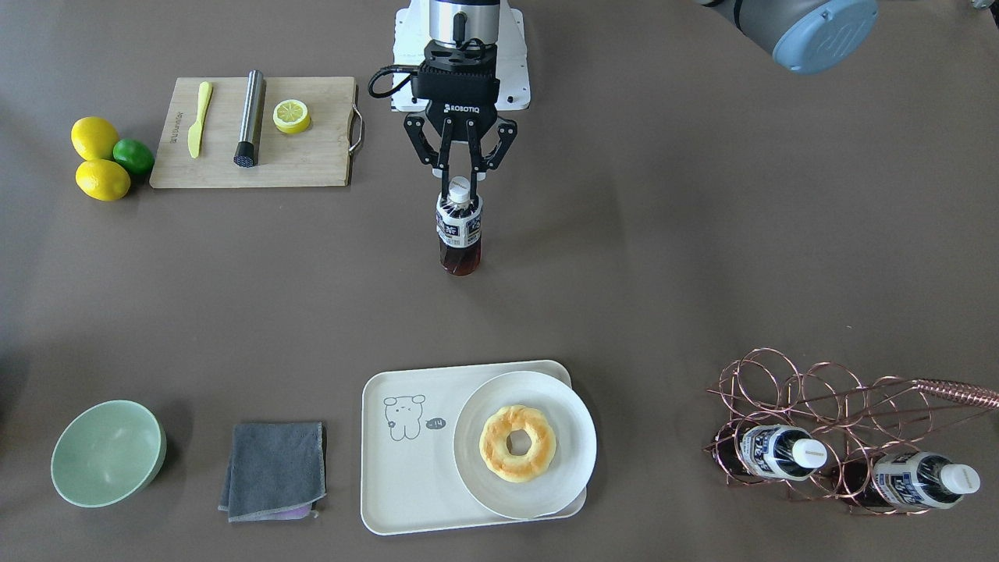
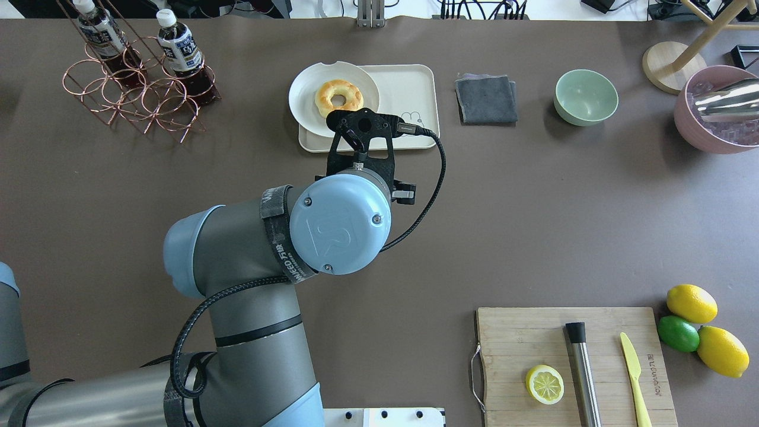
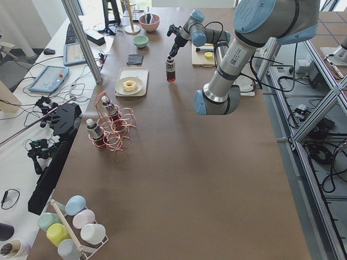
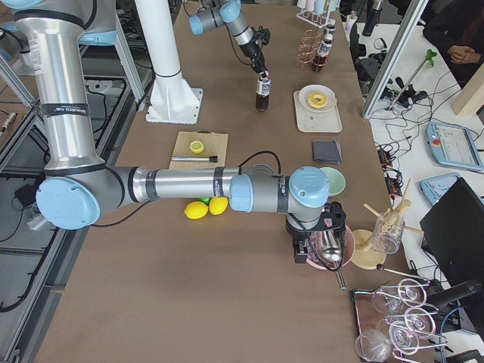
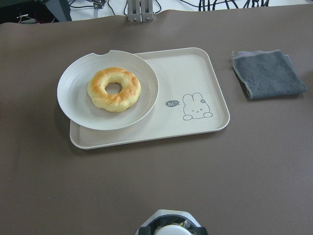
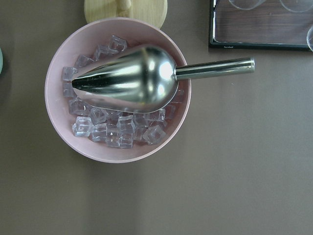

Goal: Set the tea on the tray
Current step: 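Carry the bottle toward the tray and set it down in front of it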

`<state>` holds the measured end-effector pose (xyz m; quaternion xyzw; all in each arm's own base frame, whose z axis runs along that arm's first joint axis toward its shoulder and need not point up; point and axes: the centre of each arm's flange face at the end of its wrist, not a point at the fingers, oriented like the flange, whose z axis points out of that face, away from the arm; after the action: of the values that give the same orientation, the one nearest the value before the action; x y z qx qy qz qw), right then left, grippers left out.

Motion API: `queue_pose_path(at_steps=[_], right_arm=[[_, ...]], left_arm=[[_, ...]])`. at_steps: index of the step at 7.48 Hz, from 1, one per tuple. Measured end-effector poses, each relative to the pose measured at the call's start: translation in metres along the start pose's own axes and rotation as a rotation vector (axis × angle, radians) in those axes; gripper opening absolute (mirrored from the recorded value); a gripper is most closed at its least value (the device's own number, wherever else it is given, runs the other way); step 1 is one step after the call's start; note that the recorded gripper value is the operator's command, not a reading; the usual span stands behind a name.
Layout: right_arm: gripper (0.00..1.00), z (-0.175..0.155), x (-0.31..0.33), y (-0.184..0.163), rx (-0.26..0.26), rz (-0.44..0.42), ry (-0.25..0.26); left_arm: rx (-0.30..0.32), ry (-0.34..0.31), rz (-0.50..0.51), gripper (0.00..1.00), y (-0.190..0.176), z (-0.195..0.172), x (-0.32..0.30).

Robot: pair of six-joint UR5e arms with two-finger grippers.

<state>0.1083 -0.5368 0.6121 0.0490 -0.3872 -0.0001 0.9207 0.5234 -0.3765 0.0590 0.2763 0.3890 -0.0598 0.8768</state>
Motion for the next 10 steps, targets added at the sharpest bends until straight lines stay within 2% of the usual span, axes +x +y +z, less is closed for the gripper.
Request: queue_pose_path(at_steps=[1, 2, 3, 7, 10], right_arm=[[1.00, 0.000, 0.000, 0.000, 0.000, 0.001, 0.000], [1.00, 0.000, 0.000, 0.000, 0.000, 0.003, -0.001], [1.00, 0.001, 0.000, 0.000, -0.001, 0.004, -0.002], [1.00, 0.001, -0.002, -0.001, -0.002, 0.004, -0.004], [1.00, 0.003, -0.009, -0.007, -0.007, 0.002, -0.008]], left_arm=[[0.000, -0.002, 0.002, 0.00, 0.001, 0.004, -0.001], [0.000, -0.004, 0.004, 0.11, 0.002, 0.005, -0.001], [0.000, -0.006, 0.005, 0.97, 0.002, 0.006, -0.002], [0.020, -0.019, 0.006, 0.98, 0.003, 0.008, -0.008], [0.038, 0.019, -0.002, 0.98, -0.017, -0.015, -0.020]])
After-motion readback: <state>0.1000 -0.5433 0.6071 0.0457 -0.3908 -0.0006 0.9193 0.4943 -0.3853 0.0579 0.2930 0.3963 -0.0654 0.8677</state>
